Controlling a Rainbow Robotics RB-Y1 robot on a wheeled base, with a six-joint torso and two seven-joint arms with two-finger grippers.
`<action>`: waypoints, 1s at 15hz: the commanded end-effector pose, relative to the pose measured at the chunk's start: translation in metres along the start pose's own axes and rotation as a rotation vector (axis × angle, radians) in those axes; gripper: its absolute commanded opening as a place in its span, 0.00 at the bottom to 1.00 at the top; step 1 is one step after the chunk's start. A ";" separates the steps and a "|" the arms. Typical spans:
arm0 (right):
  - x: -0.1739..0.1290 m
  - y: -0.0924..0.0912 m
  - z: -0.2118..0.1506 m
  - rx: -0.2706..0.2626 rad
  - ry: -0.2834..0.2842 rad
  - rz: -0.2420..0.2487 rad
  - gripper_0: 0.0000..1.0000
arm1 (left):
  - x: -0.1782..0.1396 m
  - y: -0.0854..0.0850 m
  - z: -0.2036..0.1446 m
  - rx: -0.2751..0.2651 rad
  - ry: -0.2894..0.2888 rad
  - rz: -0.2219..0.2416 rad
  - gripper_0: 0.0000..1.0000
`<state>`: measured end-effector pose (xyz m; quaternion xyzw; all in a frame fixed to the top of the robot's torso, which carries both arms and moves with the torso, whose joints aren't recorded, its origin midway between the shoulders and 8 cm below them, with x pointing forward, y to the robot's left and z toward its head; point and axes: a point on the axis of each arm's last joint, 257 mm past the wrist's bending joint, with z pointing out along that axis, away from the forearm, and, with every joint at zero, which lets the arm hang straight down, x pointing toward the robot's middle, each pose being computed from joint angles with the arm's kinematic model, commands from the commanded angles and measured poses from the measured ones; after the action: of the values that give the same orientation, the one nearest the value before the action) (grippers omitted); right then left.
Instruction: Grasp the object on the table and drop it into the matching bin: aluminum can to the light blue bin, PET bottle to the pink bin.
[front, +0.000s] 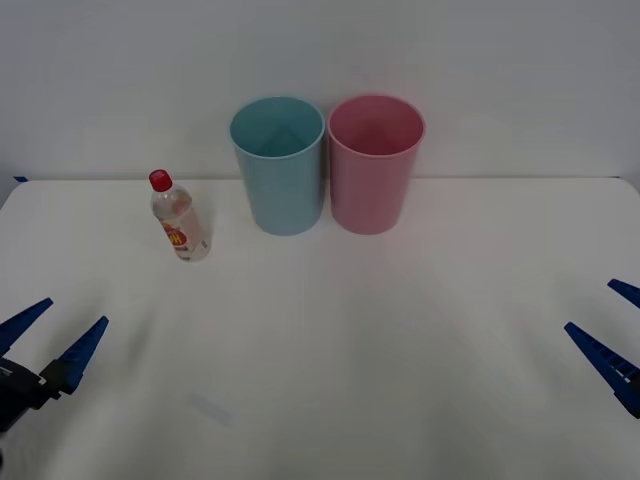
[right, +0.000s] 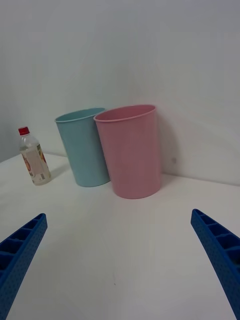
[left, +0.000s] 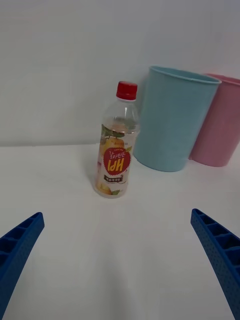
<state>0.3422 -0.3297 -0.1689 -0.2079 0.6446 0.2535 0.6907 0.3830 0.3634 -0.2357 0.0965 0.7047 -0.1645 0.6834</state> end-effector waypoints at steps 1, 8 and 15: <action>0.000 0.000 0.000 0.000 0.000 0.000 1.00 | 0.011 -0.005 0.020 -0.023 0.016 0.023 1.00; 0.000 0.000 0.000 0.000 0.000 0.000 1.00 | 0.020 -0.015 0.066 -0.066 0.023 0.023 1.00; 0.000 0.000 0.000 0.000 0.000 0.000 1.00 | 0.022 -0.006 0.112 -0.093 0.007 0.010 1.00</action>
<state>0.3422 -0.3297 -0.1689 -0.2079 0.6446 0.2535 0.6907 0.4786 0.3158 -0.2582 0.0699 0.7129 -0.1302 0.6855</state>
